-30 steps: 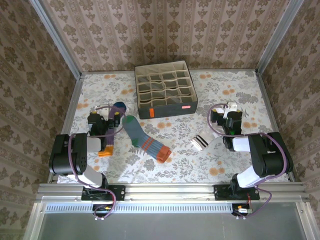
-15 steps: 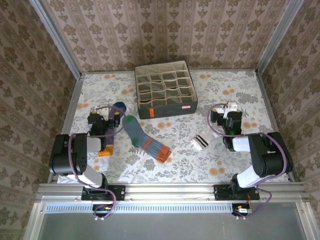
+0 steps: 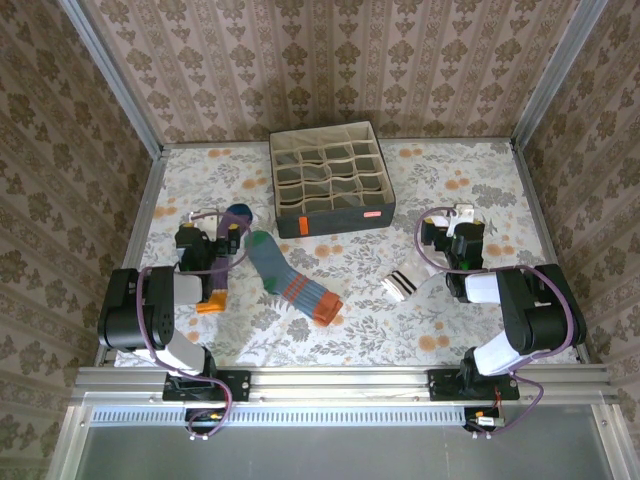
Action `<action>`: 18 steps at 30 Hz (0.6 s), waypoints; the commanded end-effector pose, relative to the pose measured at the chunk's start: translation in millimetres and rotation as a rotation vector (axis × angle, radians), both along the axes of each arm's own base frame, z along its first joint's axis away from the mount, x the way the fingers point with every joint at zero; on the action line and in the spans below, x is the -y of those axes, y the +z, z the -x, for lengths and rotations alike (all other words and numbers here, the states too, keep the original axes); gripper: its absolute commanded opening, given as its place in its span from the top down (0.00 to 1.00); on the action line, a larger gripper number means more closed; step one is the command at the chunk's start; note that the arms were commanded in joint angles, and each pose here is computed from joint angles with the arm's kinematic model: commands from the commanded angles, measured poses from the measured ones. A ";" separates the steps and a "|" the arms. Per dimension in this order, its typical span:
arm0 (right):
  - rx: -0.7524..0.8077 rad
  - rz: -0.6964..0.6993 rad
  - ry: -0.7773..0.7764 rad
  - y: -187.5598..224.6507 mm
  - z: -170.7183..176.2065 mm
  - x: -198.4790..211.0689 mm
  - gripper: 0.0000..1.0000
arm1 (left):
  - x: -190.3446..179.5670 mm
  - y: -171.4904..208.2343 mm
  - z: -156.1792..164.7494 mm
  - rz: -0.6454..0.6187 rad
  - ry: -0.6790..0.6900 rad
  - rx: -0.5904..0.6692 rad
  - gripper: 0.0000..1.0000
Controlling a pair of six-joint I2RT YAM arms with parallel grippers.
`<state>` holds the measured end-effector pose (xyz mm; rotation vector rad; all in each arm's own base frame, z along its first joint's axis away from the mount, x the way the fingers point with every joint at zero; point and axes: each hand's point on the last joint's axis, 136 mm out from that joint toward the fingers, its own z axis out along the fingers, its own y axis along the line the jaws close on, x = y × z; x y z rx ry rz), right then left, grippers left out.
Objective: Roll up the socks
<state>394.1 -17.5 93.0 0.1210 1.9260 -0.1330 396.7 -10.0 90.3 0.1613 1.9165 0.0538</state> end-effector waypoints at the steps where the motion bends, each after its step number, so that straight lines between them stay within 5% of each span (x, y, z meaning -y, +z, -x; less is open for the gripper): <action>1: 0.020 -0.021 0.003 5.7 -3.3 -1.3 0.00 | 1.2 7.0 -3.6 0.014 0.005 0.019 0.00; 18: -0.009 -0.020 0.028 24.1 -4.7 -4.6 0.00 | -0.1 14.6 -0.4 0.048 -0.012 0.041 0.00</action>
